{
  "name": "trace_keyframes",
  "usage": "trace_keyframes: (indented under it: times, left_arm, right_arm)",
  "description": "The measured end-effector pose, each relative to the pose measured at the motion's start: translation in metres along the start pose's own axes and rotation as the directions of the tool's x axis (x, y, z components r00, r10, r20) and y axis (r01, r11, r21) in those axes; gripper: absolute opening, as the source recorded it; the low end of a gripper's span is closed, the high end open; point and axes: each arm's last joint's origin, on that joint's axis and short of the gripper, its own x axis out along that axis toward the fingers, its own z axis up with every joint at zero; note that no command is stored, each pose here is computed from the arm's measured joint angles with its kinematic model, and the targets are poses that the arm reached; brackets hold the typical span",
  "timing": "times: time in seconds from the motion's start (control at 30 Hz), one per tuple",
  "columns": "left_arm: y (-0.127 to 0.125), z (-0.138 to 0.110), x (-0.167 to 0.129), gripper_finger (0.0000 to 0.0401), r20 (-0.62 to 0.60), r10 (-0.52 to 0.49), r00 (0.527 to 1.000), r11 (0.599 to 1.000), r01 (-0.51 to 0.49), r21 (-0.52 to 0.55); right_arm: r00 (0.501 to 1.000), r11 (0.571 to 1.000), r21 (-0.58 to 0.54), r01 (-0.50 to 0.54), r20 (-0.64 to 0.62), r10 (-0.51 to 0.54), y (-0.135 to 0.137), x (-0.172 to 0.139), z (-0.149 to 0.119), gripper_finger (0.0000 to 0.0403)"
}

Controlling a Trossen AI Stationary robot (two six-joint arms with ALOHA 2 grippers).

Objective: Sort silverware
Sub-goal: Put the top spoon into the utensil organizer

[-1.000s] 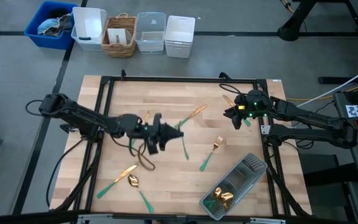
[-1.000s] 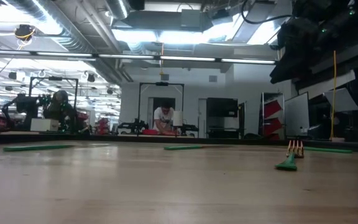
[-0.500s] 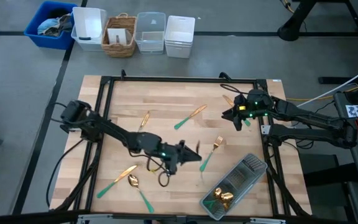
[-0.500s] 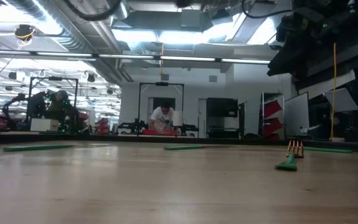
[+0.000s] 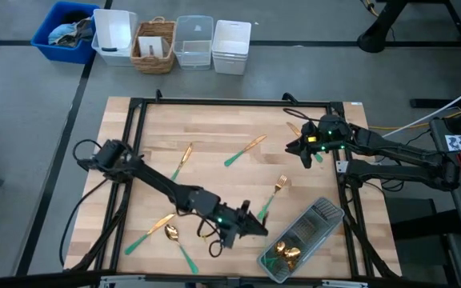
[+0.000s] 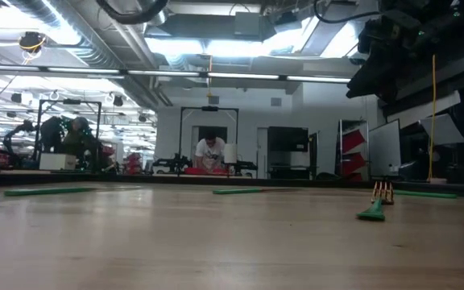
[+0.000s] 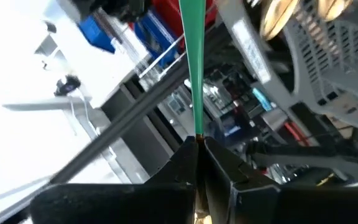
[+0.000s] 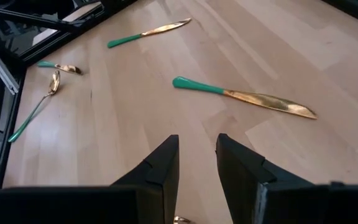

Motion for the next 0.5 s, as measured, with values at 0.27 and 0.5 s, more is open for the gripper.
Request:
trace_keyframes:
  times: [0.27, 0.5]
  left_arm:
    - [-0.01, 0.009, 0.021, 0.0003, -0.002, -0.004, 1.0, 1.0, 0.004, 0.017]
    - [-0.024, 0.024, 0.037, 0.0005, 0.016, -0.022, 1.0, 0.999, 0.021, 0.05]
  right_arm:
    - [1.0, 1.0, -0.001, 0.011, 0.005, -0.011, 0.0, 0.0, 0.0, 0.0108]
    - [1.0, 1.0, -0.001, 0.01, 0.005, -0.01, 0.0, 0.0, 0.0, 0.0108]
